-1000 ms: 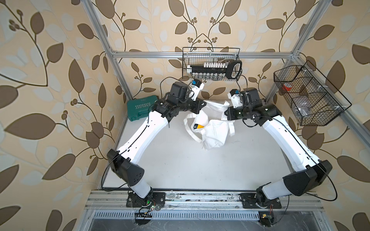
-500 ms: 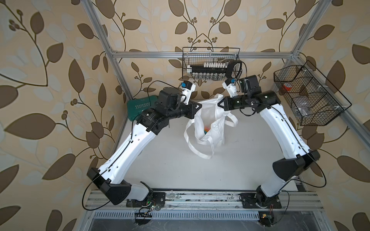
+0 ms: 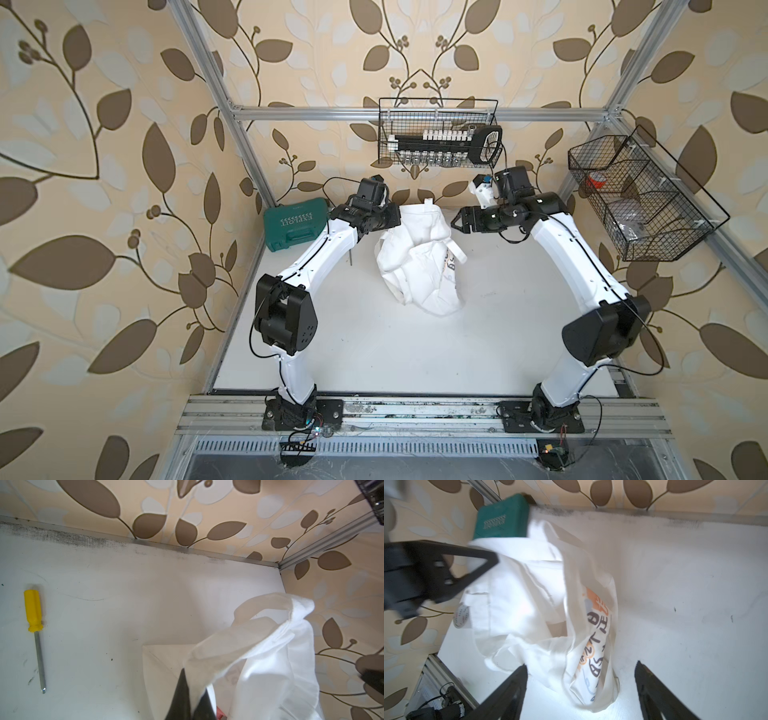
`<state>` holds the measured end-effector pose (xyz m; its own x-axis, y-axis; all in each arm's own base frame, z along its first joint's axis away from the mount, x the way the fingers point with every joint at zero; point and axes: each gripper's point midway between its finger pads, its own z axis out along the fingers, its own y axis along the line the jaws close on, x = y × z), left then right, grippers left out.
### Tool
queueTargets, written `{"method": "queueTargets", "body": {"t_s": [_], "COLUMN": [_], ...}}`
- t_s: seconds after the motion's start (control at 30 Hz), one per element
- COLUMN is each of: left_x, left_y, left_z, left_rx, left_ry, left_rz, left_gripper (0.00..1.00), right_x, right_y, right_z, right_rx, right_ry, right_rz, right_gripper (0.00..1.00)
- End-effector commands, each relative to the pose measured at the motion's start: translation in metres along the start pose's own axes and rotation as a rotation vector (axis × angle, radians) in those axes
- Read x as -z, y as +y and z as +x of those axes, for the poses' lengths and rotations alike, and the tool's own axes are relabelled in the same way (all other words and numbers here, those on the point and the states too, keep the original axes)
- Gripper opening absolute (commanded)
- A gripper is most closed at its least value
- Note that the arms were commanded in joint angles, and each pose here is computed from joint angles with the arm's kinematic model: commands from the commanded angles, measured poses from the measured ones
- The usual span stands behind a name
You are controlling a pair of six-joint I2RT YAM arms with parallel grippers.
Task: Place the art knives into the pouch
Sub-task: Adjust the pouch at the center of the board.
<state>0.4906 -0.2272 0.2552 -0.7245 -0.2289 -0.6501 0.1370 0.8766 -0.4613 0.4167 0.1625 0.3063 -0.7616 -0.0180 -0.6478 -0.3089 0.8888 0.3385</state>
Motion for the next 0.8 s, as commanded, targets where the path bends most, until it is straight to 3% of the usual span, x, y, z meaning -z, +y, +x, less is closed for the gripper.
{"method": "queueTargets", "body": {"t_s": [0.0,0.2,0.4,0.6,0.77], "left_x": [0.008,-0.003,-0.002,-0.003,-0.005], "left_y": [-0.01,-0.001,0.005,0.012,0.014], "left_z": [-0.023,-0.015,-0.005,0.001,0.003], "left_rx": [0.029,0.04,0.043,0.049,0.053], "left_ry": [-0.069,-0.036,-0.023,-0.007,-0.001], "left_rz": [0.028,0.019,0.015,0.005,0.005], "left_gripper": [0.0,0.0,0.0,0.0,0.0], "right_x": [0.014,-0.008,-0.061,-0.11,-0.128], "right_y": [0.019,0.056,0.077,0.067,0.063], "right_z": [0.013,0.073,0.11,0.111,0.106], "right_rx": [0.003,0.142,0.265,0.372,0.416], "right_ry": [-0.045,0.036,0.106,0.116,0.113], "right_rz": [-0.031,0.014,0.085,0.265,0.336], "right_gripper": [0.81,0.78,0.78,0.75,0.75]}}
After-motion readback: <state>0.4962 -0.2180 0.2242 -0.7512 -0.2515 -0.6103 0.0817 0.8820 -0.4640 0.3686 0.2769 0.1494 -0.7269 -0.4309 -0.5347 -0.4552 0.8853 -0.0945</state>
